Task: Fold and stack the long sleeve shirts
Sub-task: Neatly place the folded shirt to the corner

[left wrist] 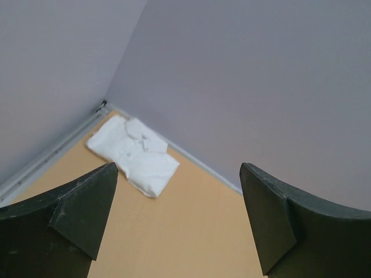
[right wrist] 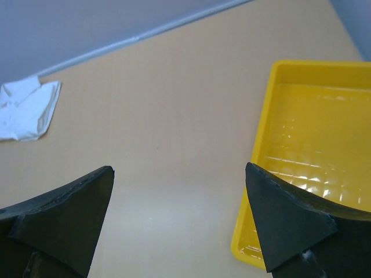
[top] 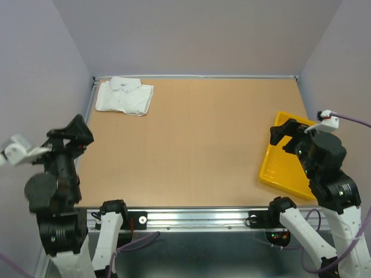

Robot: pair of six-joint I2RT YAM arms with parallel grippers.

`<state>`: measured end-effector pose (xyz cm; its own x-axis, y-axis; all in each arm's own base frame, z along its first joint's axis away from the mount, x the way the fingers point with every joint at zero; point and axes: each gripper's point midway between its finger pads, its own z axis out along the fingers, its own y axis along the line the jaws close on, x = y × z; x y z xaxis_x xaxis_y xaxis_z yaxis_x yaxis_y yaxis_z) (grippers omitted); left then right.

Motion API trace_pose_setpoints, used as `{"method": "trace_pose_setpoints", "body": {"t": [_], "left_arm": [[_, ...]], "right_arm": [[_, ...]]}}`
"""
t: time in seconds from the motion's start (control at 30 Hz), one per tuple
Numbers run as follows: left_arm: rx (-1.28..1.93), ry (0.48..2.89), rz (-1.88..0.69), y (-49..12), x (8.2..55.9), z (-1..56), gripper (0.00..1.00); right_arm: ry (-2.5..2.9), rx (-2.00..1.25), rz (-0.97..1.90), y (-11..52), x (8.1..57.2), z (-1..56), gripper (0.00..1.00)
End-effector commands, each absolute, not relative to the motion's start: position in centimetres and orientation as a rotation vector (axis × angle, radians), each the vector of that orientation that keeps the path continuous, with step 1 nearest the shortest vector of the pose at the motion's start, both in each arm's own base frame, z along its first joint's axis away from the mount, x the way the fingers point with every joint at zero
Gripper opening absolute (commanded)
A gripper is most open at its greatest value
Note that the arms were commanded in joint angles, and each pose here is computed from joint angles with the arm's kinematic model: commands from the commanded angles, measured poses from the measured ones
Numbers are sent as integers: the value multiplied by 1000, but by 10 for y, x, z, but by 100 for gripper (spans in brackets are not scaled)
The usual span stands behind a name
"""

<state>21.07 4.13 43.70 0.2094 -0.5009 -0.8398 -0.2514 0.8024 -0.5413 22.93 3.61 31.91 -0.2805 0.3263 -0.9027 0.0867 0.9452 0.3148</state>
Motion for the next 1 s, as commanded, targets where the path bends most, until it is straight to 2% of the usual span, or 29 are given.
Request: {"method": "trace_pose_setpoints", "body": {"t": [0.0,0.1,0.4,0.63,0.97], "left_arm": [[-665,1407,-109,44,151,409,99],[-646,1328,-121,46,122,401,99],[-701,1223,-116,68,92,373,99],[-698,1057,-181,73,73,385,99],[-725,1059,-208,71,81,379,99]], "right_arm": [[1721,414,95,-7,194,346,100],[1637,442,65,-23,173,350,100],[1433,527,101,-46,133,350,100],[1434,478,96,-43,135,353,100],[1424,468,107,-40,138,353,100]]}}
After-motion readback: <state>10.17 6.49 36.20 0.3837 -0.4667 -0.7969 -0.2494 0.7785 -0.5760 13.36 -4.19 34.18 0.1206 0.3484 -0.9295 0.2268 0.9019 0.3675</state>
